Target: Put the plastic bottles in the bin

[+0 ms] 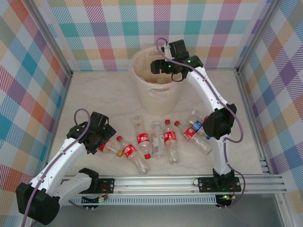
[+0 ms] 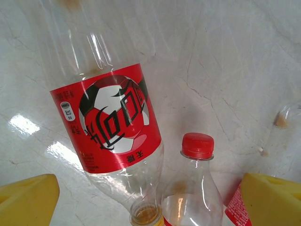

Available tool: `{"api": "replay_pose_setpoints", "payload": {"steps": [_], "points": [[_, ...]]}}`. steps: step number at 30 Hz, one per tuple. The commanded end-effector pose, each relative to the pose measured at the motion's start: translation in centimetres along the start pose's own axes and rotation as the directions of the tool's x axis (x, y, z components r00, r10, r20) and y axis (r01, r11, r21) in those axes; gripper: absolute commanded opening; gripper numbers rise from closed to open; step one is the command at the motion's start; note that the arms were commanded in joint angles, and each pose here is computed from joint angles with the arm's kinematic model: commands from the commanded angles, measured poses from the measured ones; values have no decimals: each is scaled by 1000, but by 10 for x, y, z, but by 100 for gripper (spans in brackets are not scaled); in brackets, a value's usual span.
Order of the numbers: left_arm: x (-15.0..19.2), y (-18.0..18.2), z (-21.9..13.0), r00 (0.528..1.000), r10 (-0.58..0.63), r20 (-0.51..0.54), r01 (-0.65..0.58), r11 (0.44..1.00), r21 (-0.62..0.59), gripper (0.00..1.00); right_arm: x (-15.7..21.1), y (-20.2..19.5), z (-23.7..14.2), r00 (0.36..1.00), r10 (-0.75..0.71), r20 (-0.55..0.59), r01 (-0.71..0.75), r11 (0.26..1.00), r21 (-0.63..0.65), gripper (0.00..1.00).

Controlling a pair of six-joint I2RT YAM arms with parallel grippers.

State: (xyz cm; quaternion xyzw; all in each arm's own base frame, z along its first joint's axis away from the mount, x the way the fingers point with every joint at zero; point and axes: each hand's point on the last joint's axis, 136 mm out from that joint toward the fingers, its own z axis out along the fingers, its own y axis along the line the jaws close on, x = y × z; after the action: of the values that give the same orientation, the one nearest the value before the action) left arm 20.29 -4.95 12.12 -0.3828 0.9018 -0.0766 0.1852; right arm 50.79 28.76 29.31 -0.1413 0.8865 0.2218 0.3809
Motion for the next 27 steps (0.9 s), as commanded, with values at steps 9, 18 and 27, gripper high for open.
{"api": "replay_pose_setpoints", "payload": {"steps": [9,18,27], "points": [[10,8,26,994,-107,-25,107,994,-6,98,-39,33,-107,985,-29,170,45,994,-95,88],[30,10,51,972,-213,-95,215,976,14,96,-7,-1,-158,974,75,212,-63,996,-65,89],[38,9,74,957,-259,-129,260,966,-6,90,40,-44,-194,964,161,212,-169,985,18,89]]}}
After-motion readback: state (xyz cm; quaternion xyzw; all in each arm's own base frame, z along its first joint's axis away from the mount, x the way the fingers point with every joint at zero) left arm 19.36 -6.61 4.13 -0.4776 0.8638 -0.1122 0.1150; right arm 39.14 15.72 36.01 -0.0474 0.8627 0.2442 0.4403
